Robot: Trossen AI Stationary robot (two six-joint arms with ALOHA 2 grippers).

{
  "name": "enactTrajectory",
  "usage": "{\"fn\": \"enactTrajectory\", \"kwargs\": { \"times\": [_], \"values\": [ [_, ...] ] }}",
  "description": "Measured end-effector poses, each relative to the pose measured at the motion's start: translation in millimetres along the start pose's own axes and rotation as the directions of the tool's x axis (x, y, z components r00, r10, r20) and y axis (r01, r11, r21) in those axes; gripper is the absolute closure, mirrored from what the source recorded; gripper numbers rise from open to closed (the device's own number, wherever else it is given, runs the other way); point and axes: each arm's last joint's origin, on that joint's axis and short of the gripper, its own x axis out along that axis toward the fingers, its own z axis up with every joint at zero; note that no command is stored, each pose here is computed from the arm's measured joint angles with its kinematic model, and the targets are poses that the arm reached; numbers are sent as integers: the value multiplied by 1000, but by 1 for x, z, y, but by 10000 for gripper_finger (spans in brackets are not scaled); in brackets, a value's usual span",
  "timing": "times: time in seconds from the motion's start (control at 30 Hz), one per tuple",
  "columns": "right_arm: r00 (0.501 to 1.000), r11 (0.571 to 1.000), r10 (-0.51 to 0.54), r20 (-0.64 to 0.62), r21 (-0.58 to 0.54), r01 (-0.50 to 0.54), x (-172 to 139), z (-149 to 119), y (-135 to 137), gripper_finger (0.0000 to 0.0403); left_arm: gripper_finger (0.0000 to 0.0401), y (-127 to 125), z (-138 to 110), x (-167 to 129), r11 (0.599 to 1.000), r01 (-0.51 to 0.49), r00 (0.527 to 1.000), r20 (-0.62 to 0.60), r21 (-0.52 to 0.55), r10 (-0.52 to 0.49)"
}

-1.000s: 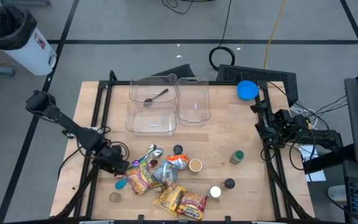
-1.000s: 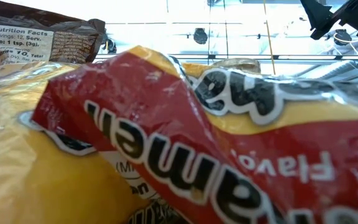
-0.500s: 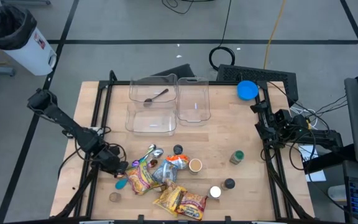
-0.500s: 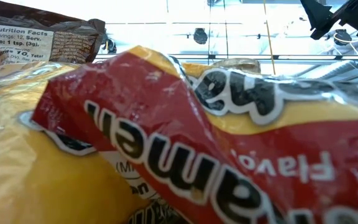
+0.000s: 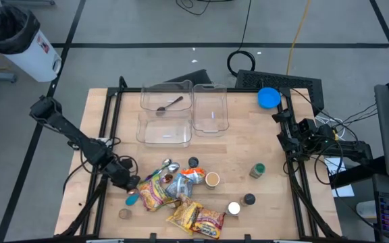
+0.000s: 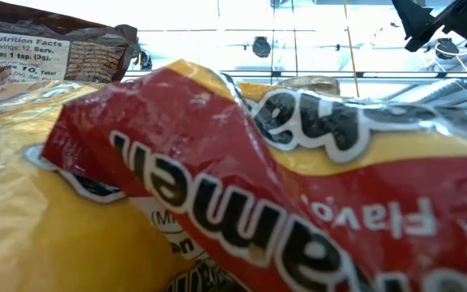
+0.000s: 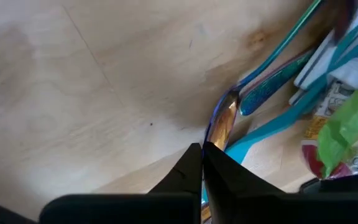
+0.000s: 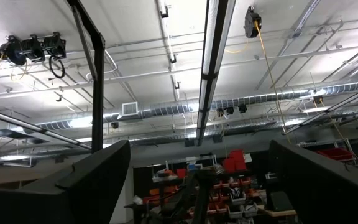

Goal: Pick & Place Food Item
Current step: Put the bottom left blue spoon into the top left transparent bin

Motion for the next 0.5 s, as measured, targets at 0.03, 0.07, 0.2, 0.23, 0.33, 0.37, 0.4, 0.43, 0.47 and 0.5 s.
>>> {"fn": "enactTrajectory", "kwargs": {
  "times": [0.03,0.07,0.2,0.23,0.33,0.37,0.4,0.43,0.47,0.5],
  "values": [
    [1000,1000,0,-1,0,0,0,0,0,23,397,0,0,-1,1000,9,1000,9,2,-9],
    [1000,1000,0,-1,0,0,0,0,0,23,397,0,1,-2,1000,19,1000,22,7,-19],
    [1000,1000,0,-1,0,0,0,0,0,23,398,1,2,-7,997,71,994,76,37,-74],
    [1000,1000,0,-1,0,0,0,0,0,23,398,0,2,-9,995,87,992,87,45,-90],
    [1000,1000,0,-1,0,0,0,0,0,23,399,2,3,-13,993,103,989,100,56,-109],
    [1000,1000,0,-1,0,0,0,0,0,23,399,2,3,-14,993,103,989,102,53,-108],
    [1000,1000,0,-1,0,0,0,0,0,23,399,3,4,-15,993,104,989,102,54,-110],
    [1000,1000,0,-1,0,0,0,0,0,23,399,3,4,-17,992,108,988,103,59,-113],
    [1000,1000,0,-1,0,0,0,0,0,23,399,4,5,-18,991,112,987,106,67,-119],
    [1000,1000,0,-1,0,0,0,0,0,23,399,4,5,-19,990,119,985,116,78,-128]
  ]
}}
